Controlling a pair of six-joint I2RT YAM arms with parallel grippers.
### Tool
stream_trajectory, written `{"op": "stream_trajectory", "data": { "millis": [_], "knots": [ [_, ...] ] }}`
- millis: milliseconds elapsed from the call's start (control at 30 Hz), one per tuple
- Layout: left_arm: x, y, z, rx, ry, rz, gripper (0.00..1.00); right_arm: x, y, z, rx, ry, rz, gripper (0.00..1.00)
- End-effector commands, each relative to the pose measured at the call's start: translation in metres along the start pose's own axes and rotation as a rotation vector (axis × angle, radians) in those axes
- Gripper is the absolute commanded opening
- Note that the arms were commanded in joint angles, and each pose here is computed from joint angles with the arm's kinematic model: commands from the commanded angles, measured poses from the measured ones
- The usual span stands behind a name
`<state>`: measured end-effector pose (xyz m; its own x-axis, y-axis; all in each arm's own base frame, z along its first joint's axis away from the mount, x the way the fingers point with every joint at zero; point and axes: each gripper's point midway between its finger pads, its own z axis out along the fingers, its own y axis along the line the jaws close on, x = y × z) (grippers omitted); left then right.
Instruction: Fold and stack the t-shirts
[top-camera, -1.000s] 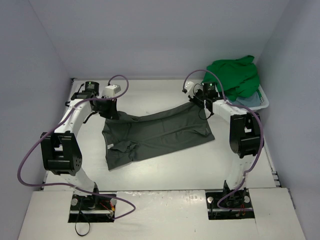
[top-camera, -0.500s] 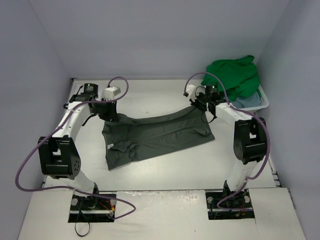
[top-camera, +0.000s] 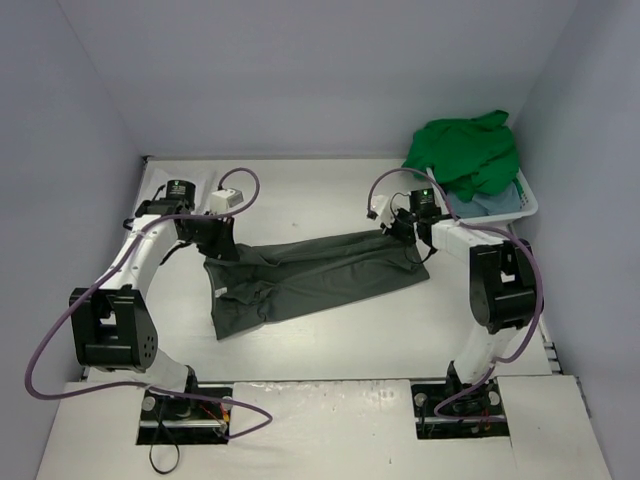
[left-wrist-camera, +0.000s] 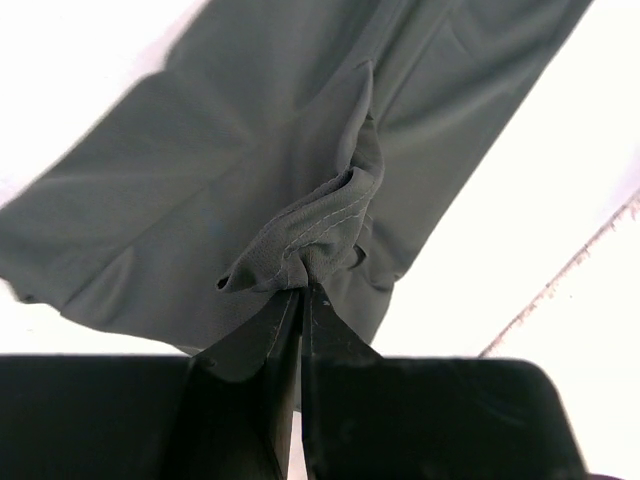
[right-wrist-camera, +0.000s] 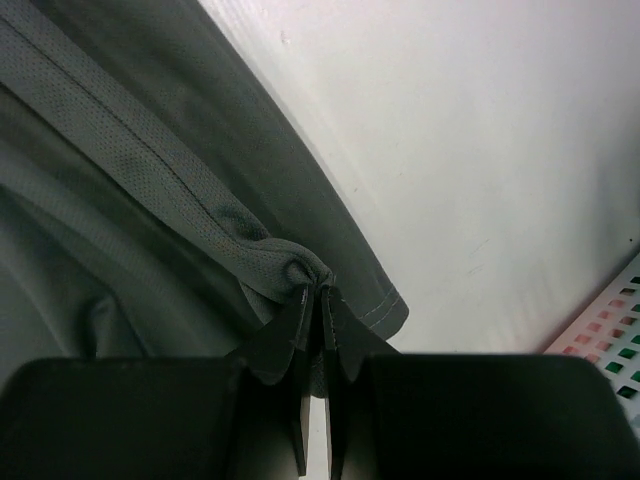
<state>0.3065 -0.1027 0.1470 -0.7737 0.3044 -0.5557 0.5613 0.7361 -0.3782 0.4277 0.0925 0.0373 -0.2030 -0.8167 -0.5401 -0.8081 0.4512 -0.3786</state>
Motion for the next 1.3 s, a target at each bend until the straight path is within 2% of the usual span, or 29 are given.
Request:
{"op": "stream_trajectory", "data": {
  "millis": [0,600,900,1267],
  "knots": [
    [0.001,-0.018,-0.009,0.065,-0.021,0.041,0.0,-0.023,-0.019,-0.025,0.081,-0.054,-0.065,0.0],
    [0.016,-0.015,-0.009,0.023,-0.011,0.069,0.0,-0.004,-0.023,-0.036,0.112,-0.018,-0.035,0.0],
    [0.029,-0.014,-0.004,0.017,-0.007,0.061,0.0,0.004,-0.03,-0.05,0.136,-0.041,0.011,0.0],
    [0.035,-0.014,-0.004,0.017,0.005,0.068,0.0,0.013,-0.013,-0.052,0.1,-0.034,0.018,0.0]
  ]
}}
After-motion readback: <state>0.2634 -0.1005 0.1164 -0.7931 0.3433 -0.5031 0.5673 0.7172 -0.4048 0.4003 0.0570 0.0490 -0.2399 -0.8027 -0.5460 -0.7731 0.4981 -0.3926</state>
